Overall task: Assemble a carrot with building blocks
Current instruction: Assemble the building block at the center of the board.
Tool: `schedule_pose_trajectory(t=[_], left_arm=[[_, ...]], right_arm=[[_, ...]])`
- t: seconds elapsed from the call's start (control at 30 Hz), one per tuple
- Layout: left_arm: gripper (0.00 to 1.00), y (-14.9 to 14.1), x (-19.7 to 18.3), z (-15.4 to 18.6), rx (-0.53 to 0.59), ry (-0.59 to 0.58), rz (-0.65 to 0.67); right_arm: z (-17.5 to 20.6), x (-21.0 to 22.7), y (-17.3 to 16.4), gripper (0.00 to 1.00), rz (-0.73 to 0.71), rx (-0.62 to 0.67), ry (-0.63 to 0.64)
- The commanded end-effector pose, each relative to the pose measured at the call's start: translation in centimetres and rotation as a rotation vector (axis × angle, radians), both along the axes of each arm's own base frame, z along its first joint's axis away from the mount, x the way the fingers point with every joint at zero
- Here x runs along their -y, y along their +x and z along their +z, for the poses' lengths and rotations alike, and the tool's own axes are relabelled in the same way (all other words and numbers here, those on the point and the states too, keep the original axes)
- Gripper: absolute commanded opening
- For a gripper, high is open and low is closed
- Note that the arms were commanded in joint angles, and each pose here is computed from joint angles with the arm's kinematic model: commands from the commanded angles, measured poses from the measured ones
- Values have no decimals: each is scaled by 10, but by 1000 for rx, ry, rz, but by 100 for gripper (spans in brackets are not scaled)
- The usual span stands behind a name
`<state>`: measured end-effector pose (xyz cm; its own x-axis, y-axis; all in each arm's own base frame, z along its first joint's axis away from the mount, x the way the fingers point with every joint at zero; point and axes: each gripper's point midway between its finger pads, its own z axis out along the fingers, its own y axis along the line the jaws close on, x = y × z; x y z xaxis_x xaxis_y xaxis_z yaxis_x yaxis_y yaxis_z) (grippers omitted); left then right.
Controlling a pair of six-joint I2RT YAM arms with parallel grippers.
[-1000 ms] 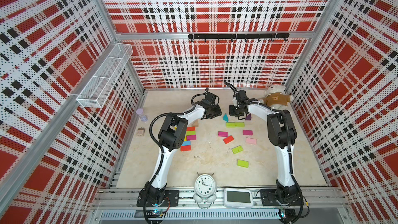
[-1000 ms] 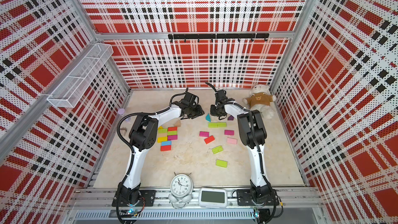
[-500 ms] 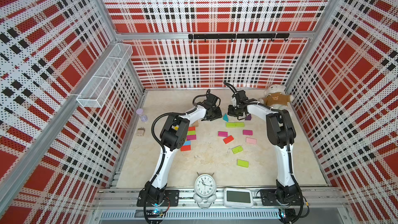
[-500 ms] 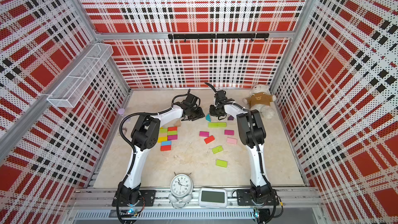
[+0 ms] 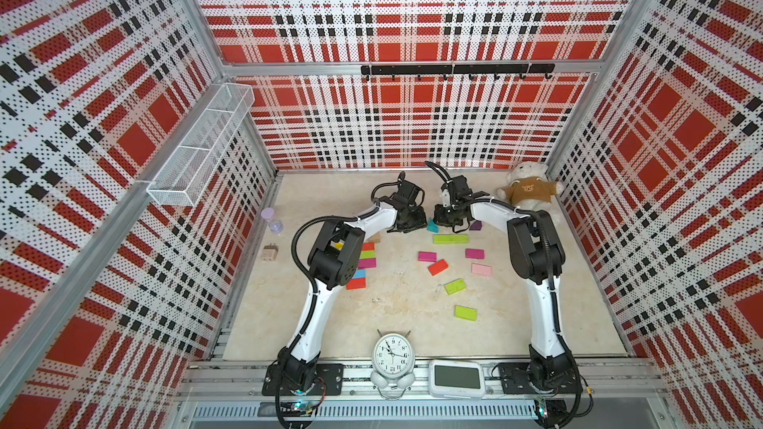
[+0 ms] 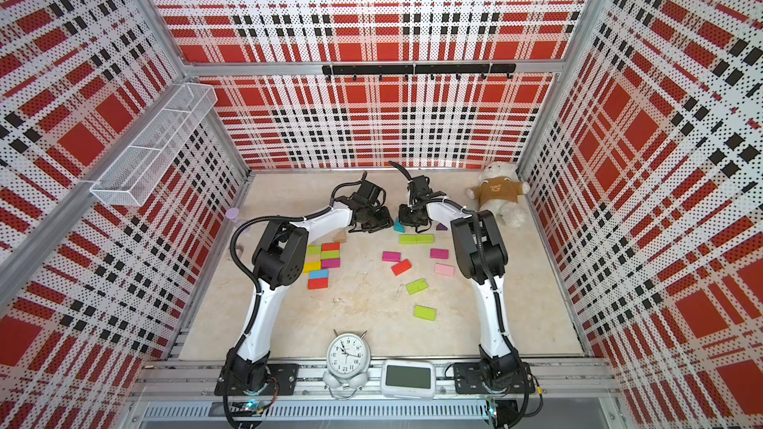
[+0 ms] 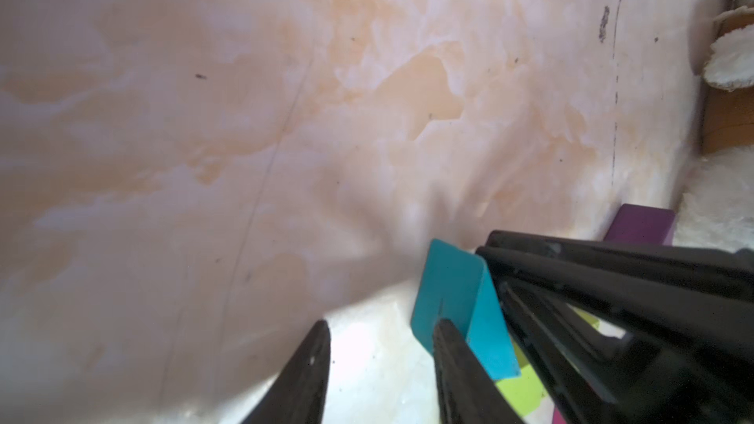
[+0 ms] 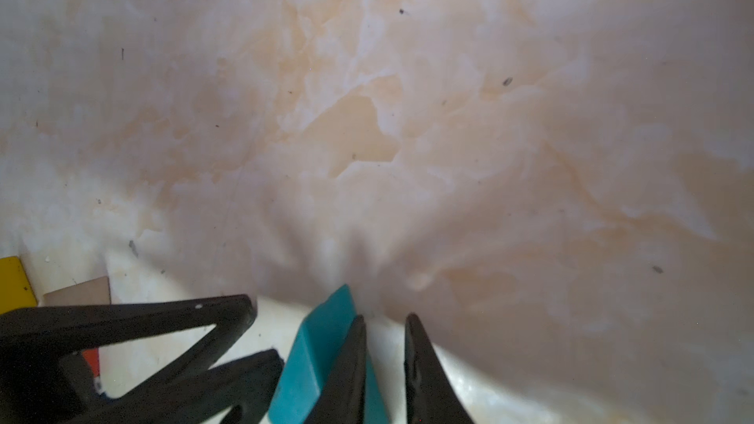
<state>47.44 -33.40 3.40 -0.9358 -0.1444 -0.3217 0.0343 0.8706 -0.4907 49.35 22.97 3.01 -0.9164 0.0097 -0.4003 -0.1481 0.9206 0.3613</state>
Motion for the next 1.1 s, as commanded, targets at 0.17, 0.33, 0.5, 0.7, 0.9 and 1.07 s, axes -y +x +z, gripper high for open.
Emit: schedule_pose_trajectory(t=[0.17, 0.33, 0.5, 0.7, 0.9, 1.07], left_arm=[[45, -9, -5, 2, 1, 19, -2], [45, -11, -5, 4, 2, 19, -4], [46, -12, -6, 7, 7, 17, -3], [46, -13, -7, 9, 9, 14, -2], [45, -15, -6, 10, 11, 11, -4], [45, -16, -7, 13, 15, 10, -5]], right_arm=[[1, -4, -3, 20, 8, 10, 9], [2, -3, -4, 20, 5, 13, 6], [4, -6, -5, 20, 9, 14, 11], [6, -7, -7, 20, 13, 13, 10], [8, -9, -10, 20, 17, 14, 9], [9, -9, -11, 20, 18, 15, 7]])
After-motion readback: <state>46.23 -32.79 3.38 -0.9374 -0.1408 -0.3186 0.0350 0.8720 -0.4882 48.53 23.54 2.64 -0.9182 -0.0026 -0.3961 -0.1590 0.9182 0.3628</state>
